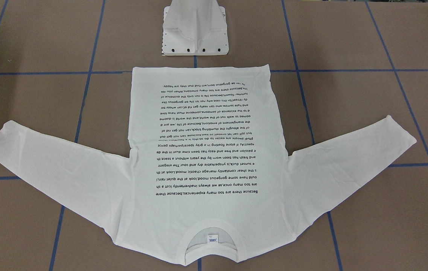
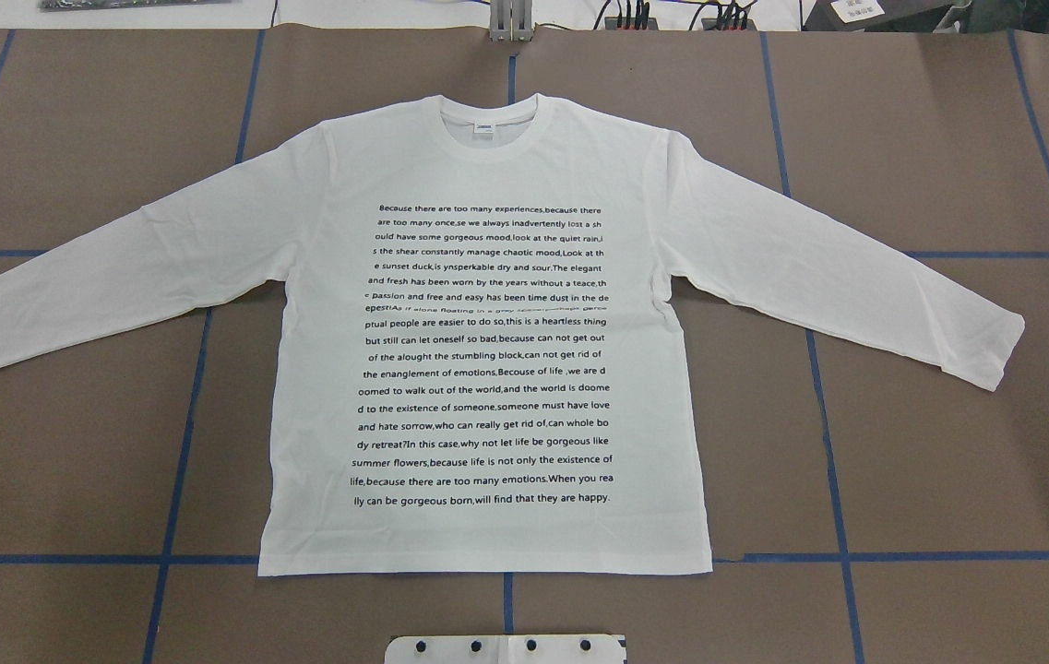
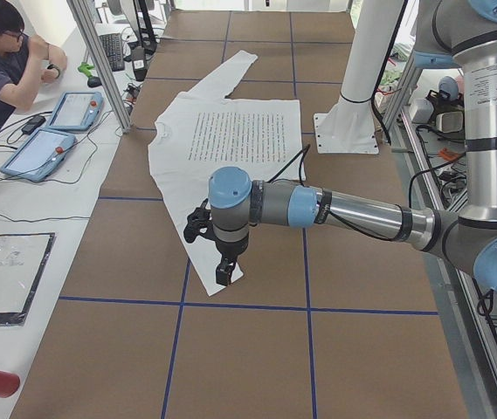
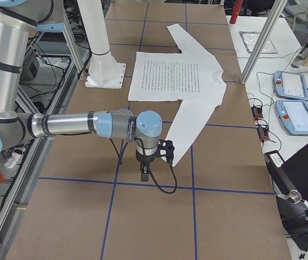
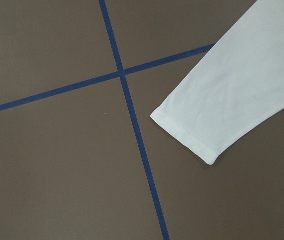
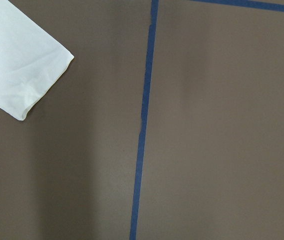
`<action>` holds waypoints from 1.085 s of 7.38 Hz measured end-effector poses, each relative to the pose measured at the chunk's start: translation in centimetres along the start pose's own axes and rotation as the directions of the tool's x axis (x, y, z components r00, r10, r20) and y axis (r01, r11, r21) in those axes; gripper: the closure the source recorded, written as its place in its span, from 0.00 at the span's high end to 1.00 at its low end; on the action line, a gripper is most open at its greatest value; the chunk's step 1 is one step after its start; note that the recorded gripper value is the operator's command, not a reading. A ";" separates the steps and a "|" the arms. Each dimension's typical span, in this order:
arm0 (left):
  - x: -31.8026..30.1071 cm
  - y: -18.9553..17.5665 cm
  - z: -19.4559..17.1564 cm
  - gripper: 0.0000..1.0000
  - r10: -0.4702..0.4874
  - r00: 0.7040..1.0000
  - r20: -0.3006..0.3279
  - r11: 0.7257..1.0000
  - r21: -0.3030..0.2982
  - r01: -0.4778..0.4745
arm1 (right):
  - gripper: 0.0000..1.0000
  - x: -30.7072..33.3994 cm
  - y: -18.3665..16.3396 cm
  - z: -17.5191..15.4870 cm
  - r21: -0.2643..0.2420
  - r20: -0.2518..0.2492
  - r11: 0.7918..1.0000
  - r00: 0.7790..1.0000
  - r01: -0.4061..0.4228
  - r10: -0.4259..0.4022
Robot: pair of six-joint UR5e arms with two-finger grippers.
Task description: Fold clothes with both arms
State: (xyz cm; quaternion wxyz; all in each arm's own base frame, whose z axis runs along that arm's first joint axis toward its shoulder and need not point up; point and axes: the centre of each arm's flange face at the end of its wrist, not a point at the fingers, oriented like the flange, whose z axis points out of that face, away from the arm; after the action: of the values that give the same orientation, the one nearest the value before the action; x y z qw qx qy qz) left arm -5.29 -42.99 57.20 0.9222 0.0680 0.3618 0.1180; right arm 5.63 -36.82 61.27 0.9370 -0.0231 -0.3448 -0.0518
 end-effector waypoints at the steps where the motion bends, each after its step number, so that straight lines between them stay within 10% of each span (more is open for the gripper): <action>1: 0.1 -0.1 0.1 1.00 0.006 1.000 0.007 1.000 -0.003 -0.006 | 1.00 0.0 0.0 0.0 -0.001 0.000 1.000 1.000 0.000 0.000; 5: 0.9 -1.3 -0.5 1.00 0.032 0.999 0.041 0.999 0.005 -0.032 | 1.00 -1.9 -2.9 -1.3 0.032 -0.002 0.998 0.998 0.059 -0.059; 8: 0.4 -7.5 -1.1 1.00 0.141 0.988 0.069 0.981 0.127 -0.149 | 1.00 -4.8 -9.3 -4.5 0.113 -0.012 0.985 0.992 0.127 -0.127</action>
State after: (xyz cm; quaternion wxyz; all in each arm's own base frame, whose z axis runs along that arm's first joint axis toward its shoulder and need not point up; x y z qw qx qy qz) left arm -4.47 -50.09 54.50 0.9150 0.1587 0.3352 0.1588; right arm 3.84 -46.03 54.87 0.9325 0.0523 -0.3455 -0.0918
